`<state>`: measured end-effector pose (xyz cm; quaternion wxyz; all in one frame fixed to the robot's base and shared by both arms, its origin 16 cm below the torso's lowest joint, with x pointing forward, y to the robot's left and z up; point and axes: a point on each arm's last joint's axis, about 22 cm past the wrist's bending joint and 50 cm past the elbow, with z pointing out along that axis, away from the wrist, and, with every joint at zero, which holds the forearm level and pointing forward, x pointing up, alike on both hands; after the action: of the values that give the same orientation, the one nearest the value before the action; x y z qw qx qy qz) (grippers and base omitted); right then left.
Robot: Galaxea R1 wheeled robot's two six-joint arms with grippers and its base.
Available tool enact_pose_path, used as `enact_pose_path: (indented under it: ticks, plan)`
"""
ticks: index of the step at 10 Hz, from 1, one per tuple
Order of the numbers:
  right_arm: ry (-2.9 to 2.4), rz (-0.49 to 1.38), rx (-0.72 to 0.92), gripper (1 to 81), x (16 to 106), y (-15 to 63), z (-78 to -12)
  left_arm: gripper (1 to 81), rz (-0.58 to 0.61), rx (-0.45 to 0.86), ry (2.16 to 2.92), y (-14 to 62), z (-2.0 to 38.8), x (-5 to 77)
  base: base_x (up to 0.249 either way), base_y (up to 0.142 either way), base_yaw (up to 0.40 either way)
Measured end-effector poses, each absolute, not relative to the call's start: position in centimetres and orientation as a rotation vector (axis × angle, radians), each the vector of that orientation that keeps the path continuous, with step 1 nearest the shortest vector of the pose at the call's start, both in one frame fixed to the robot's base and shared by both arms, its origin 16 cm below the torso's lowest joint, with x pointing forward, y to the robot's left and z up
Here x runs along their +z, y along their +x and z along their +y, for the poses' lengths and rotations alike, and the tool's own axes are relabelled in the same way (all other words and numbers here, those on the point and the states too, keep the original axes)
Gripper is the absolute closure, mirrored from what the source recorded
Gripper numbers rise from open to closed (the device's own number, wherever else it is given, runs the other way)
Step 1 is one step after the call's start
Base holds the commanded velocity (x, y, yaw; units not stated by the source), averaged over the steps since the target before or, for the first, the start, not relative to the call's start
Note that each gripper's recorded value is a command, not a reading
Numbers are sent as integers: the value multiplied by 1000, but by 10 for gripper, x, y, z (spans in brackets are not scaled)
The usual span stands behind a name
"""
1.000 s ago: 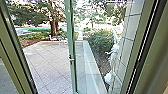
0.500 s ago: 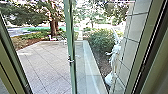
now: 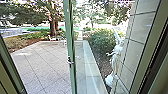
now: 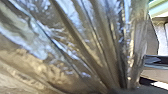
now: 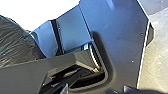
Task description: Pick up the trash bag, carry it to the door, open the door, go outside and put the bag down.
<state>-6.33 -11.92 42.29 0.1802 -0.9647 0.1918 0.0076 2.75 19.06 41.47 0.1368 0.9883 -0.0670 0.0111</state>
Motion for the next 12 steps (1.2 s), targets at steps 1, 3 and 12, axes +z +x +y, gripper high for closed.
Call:
enact_pose_path:
  ticks: [1, 3, 12]
  plan:
    - [-2724, 545, 23, 10, 423, -66, -118, 811, -194, 31, 2862, 25, 192, 415, 91, 0, 0]
    - [-2734, 543, 21, 10, 422, -64, -125, 811, -193, 43, 2862, 31, 190, 415, 92, 0, 0]
    - [-2727, 544, 25, 10, 423, -70, -118, 811, -195, 35, 2871, 24, 199, 414, 92, 0, 0]
